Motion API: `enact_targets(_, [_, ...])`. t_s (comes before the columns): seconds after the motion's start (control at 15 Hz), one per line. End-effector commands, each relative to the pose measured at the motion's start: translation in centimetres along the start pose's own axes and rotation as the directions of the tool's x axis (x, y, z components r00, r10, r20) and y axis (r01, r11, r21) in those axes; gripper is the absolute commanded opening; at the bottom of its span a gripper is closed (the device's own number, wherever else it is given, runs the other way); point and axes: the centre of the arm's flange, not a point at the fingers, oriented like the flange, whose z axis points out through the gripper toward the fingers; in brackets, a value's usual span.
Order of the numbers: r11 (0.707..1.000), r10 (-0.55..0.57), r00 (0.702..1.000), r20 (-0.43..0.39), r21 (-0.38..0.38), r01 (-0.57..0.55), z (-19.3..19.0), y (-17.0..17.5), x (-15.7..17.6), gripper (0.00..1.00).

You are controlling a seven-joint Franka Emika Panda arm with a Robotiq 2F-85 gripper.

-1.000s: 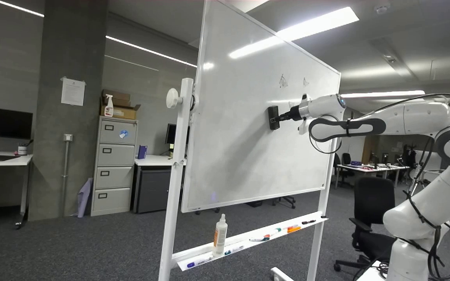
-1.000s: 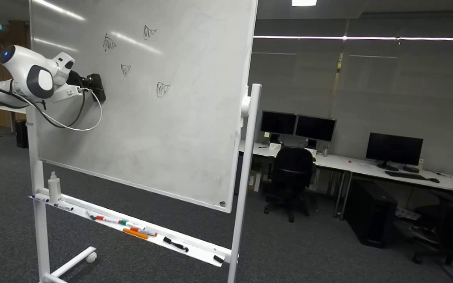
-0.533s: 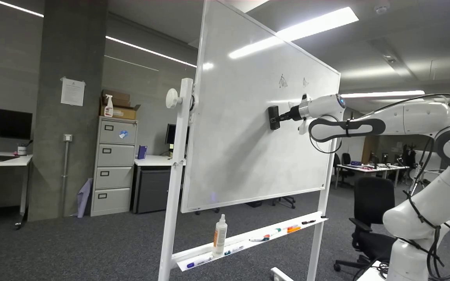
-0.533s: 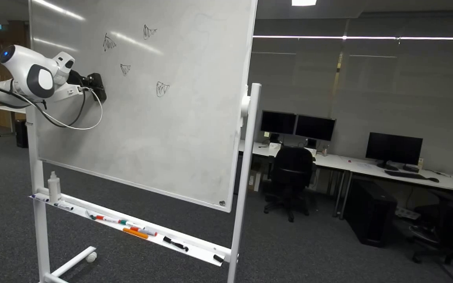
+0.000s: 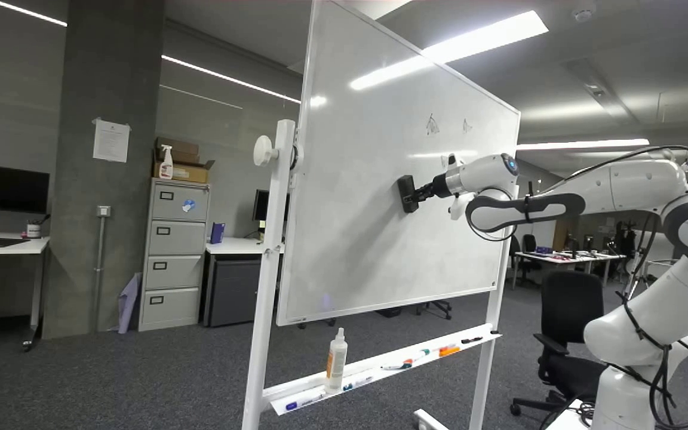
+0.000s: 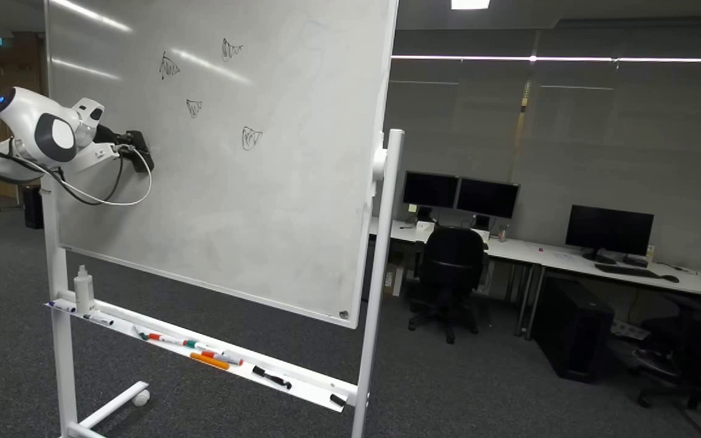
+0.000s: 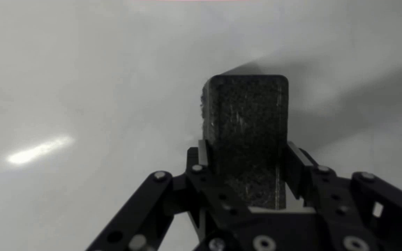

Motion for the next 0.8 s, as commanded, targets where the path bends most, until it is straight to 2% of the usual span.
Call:
enact_targets(0.0, [0.997, -0.056, 0.998, 0.043, 0.055, 0.053, 3.6, -1.9, -0.7, 0.30])
enact_targets(0.33, [0.996, -0.065, 0.997, 0.051, 0.072, 0.061, 3.8, -2.4, -1.1, 0.30])
enact_targets(0.73, [1.000, 0.007, 1.000, 0.007, 0.025, -0.008, 2.0, 1.6, -0.1, 0.30])
